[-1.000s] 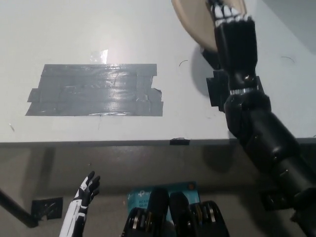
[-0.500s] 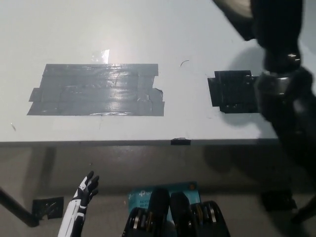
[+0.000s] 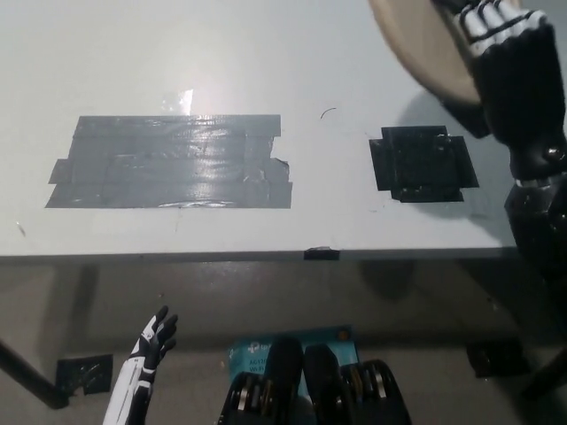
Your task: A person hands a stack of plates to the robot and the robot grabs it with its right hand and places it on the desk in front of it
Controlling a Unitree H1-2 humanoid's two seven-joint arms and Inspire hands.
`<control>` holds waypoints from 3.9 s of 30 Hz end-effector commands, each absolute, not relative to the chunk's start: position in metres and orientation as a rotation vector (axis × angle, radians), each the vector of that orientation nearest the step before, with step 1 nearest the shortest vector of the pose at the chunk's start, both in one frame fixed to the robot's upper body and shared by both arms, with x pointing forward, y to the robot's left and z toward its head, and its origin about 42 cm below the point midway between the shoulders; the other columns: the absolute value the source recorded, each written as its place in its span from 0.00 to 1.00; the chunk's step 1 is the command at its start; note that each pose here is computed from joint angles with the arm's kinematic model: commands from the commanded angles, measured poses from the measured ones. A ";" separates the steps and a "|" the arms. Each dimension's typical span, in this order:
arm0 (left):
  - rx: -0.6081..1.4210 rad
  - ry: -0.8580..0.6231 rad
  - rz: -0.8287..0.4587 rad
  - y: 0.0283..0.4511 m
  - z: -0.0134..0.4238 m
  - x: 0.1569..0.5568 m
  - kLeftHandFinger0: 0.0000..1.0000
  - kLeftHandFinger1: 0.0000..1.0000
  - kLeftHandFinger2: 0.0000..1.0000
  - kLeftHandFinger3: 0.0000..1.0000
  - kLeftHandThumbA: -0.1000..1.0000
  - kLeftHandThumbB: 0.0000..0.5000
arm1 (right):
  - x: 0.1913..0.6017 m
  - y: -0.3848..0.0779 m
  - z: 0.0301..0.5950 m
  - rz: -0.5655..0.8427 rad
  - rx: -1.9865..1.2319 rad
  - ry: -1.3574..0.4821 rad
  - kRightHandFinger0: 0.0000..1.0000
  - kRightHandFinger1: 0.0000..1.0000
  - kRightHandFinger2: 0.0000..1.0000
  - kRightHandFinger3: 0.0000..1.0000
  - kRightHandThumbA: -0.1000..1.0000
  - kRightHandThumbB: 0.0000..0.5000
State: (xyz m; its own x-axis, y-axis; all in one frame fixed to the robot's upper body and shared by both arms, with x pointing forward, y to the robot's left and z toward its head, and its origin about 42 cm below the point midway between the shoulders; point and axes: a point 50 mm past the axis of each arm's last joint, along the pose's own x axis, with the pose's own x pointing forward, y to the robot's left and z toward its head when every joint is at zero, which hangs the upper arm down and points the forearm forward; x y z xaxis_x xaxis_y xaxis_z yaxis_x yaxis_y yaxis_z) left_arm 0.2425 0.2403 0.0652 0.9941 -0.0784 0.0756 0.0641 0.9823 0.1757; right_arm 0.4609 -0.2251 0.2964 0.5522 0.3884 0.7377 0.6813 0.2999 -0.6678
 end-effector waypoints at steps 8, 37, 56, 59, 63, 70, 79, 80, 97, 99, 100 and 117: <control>0.168 -0.117 -0.061 0.247 0.074 0.244 1.00 1.00 0.95 1.00 1.00 0.45 | 0.488 -0.242 0.256 -0.018 -1.568 -0.893 0.00 0.11 0.69 0.44 0.00 0.61; 0.173 -0.127 -0.077 0.247 0.084 0.259 0.94 0.93 0.92 1.00 1.00 0.50 | 0.436 -0.212 0.348 0.680 -1.220 -0.222 1.00 1.00 1.00 1.00 0.84 1.00; 0.178 -0.150 -0.088 0.247 0.097 0.276 0.90 0.93 0.95 1.00 1.00 0.45 | 0.346 -0.206 0.484 1.386 -0.790 -0.367 1.00 1.00 1.00 1.00 0.76 1.00; 0.183 -0.162 -0.094 0.248 0.101 0.280 0.91 0.93 0.96 1.00 1.00 0.41 | 0.341 -0.212 0.493 1.443 -0.655 -0.414 1.00 1.00 1.00 1.00 0.83 1.00; 0.177 -0.168 -0.101 0.247 0.101 0.282 0.90 0.92 0.95 1.00 1.00 0.42 | 0.342 -0.224 0.491 1.400 -0.402 -0.439 1.00 1.00 1.00 1.00 1.00 1.00; 0.181 -0.179 -0.105 0.245 0.107 0.293 0.92 0.93 0.95 1.00 1.00 0.46 | 0.336 -0.241 0.521 0.976 -0.330 -0.751 1.00 1.00 1.00 1.00 1.00 1.00; 0.172 -0.216 -0.123 0.235 0.115 0.315 0.96 0.98 0.98 1.00 1.00 0.45 | 0.264 -0.289 0.563 0.606 -0.439 -1.146 1.00 1.00 1.00 1.00 1.00 1.00; 0.174 -0.221 -0.124 0.235 0.116 0.317 0.96 0.98 0.99 1.00 1.00 0.44 | 0.258 -0.293 0.561 0.593 -0.441 -1.161 1.00 1.00 1.00 1.00 1.00 1.00; 0.174 -0.221 -0.131 0.231 0.118 0.321 0.98 1.00 0.99 1.00 1.00 0.47 | 0.182 -0.278 0.369 0.500 -0.048 -0.973 1.00 1.00 1.00 1.00 1.00 1.00; 0.160 -0.198 -0.129 0.230 0.110 0.313 0.97 1.00 0.99 1.00 1.00 0.49 | 0.178 -0.274 0.336 0.505 0.026 -0.815 1.00 1.00 1.00 1.00 1.00 0.99; 0.160 -0.180 -0.125 0.230 0.104 0.304 0.95 0.99 0.98 1.00 1.00 0.48 | 0.182 -0.272 0.316 0.520 0.076 -0.727 1.00 1.00 1.00 1.00 1.00 0.98; 0.151 -0.074 -0.099 0.238 0.068 0.249 0.99 1.00 1.00 1.00 1.00 0.48 | 0.254 -0.235 0.115 0.224 0.120 -0.089 1.00 1.00 1.00 1.00 1.00 0.43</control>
